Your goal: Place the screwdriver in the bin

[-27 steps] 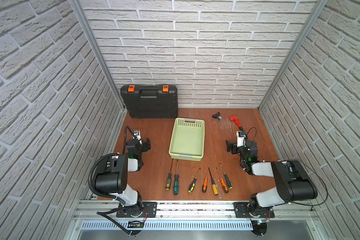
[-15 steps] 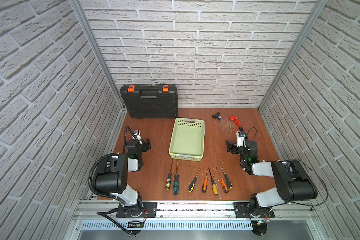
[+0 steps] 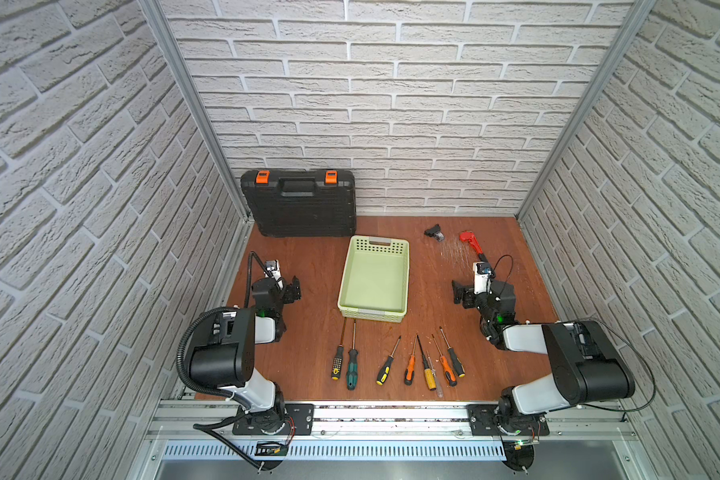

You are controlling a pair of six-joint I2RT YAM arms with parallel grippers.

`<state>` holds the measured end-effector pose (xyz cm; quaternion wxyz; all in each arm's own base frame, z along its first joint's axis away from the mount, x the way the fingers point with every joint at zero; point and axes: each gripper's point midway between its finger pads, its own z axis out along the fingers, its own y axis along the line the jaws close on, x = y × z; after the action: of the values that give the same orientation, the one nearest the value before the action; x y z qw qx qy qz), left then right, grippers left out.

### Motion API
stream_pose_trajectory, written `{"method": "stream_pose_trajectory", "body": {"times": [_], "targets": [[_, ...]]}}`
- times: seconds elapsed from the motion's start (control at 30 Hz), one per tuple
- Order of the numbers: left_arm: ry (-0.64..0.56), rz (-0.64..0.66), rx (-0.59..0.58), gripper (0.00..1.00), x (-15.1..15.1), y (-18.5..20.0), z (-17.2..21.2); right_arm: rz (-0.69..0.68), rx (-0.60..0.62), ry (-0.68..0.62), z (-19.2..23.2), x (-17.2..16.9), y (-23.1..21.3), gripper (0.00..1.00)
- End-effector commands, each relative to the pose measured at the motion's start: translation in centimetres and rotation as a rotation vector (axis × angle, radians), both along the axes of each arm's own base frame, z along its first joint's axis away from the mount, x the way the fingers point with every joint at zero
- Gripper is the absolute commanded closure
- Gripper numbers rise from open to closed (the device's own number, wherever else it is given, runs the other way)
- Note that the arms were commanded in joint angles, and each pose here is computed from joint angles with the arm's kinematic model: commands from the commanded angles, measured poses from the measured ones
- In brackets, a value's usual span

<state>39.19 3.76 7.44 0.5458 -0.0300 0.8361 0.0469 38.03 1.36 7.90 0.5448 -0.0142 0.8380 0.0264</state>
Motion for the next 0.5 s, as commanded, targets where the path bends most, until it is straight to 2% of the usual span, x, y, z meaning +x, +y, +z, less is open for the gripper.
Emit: {"method": "stream_pose_trajectory", "body": {"times": [0.0,0.17,0.27,0.37,0.47], "targets": [[-0.057,-0.001,0.003,0.02,0.5,0.1,1.3,-0.002,0.002,-0.040,1.6,0.6,0.0,0.01],[-0.050,0.074,0.014,0.02,0.4,1.1,1.9,-0.001,-0.002,-0.083,2.5,0.5,0.0,0.01],[0.017,0.144,0.038,0.02,0.7,2.1,3.3,-0.054,-0.005,-0.069,4.1,0.0,-0.9,0.01],[0.065,0.204,0.035,0.02,1.1,3.0,5.6,-0.140,0.016,-0.048,7.0,-0.7,-2.1,0.01],[0.142,0.220,0.014,0.02,1.1,1.8,8.1,-0.146,0.073,-0.036,11.1,-1.2,-1.9,0.00]]}}
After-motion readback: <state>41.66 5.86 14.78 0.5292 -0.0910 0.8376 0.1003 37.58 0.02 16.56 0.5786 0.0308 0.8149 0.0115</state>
